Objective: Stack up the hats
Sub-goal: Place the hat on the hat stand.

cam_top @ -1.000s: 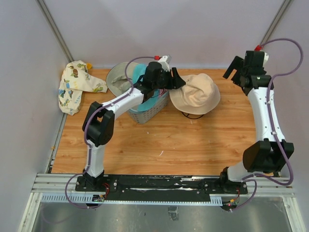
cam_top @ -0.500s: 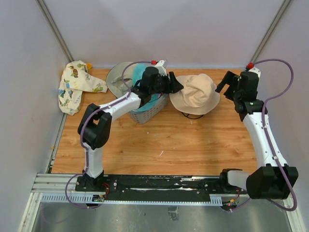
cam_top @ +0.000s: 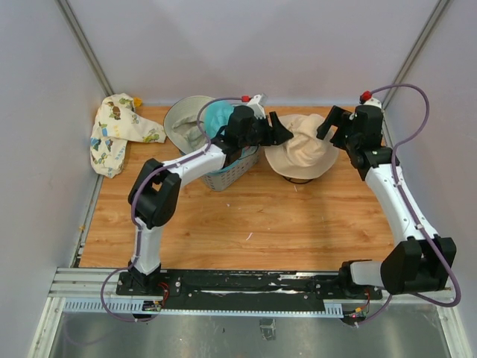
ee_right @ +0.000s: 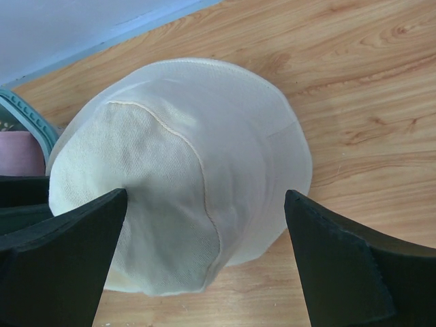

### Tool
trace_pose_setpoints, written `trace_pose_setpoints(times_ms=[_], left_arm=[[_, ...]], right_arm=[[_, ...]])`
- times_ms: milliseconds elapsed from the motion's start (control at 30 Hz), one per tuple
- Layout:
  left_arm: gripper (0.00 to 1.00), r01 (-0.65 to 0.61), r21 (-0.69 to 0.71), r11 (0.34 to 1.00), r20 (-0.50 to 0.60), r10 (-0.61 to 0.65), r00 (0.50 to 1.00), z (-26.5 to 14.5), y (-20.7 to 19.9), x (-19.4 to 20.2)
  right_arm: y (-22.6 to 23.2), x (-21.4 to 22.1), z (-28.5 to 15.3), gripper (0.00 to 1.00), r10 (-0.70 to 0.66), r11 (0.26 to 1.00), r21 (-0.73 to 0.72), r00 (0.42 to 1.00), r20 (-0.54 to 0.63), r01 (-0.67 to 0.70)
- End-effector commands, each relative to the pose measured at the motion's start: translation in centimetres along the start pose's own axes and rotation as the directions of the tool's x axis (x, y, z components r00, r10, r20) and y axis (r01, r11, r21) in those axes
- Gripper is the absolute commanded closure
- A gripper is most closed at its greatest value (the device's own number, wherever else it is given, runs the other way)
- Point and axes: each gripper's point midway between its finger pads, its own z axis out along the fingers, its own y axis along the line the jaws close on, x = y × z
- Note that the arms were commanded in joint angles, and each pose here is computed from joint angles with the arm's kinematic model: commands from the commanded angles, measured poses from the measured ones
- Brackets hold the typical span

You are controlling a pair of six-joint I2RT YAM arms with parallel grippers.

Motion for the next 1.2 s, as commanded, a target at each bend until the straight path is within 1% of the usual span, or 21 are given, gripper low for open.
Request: trace_pose_setpoints(times_ms=[0, 67, 200, 367, 500, 767, 1033, 1167], left_arm=[[0.4, 0.035, -0.025, 0.999, -0.052, -0.036, 0.998, 1.9, 0.6, 3.1], [0.4, 0.054, -0.046, 0.998, -0.06, -0.056, 0.997, 2.3, 1.3, 4.2], [0.4, 0.109, -0.072, 0.991, -0.024, -0.111, 0.993, 2.2, 2.6, 5.1], [0.39, 0.176, -0.061, 0.982, 0.031, -0.174, 0.984, 1.9, 2.9, 5.1], [0.39, 0.204, -0.047, 0.978, 0.086, -0.2, 0.976, 0.5, 2.4, 4.3], [0.39, 0.218, -0.021, 0.976, 0.161, -0.212, 0.964, -3.3, 1.3, 3.1], [0.38, 0.199, 0.0, 0.98, 0.153, -0.197, 0.968, -4.2, 0.5, 2.9], [0.38, 0.18, 0.039, 0.983, 0.17, -0.184, 0.968, -4.9, -1.2, 1.3]], right_arm=[[2.1, -1.1, 0.8, 0.0, -0.022, 0.998, -0.057, 1.0, 0.018, 0.023], [2.5, -0.9, 1.3, 0.0, -0.033, 0.997, -0.064, 0.999, 0.008, 0.034], [2.6, -0.4, 2.3, 0.0, -0.053, 0.997, -0.064, 0.999, -0.008, 0.052], [2.7, 0.3, 3.1, 0.0, -0.071, 0.996, -0.059, 0.997, -0.028, 0.07], [2.5, -0.2, 2.4, 0.0, -0.092, 0.995, -0.05, 0.996, -0.01, 0.091], [2.7, -0.8, 0.3, 0.0, -0.099, 0.993, -0.064, 0.995, 0.019, 0.1], [2.5, -0.6, -0.7, 0.0, -0.098, 0.993, -0.062, 0.995, 0.034, 0.1], [2.6, -1.9, -2.0, 0.0, -0.131, 0.99, -0.043, 0.988, 0.083, 0.135]])
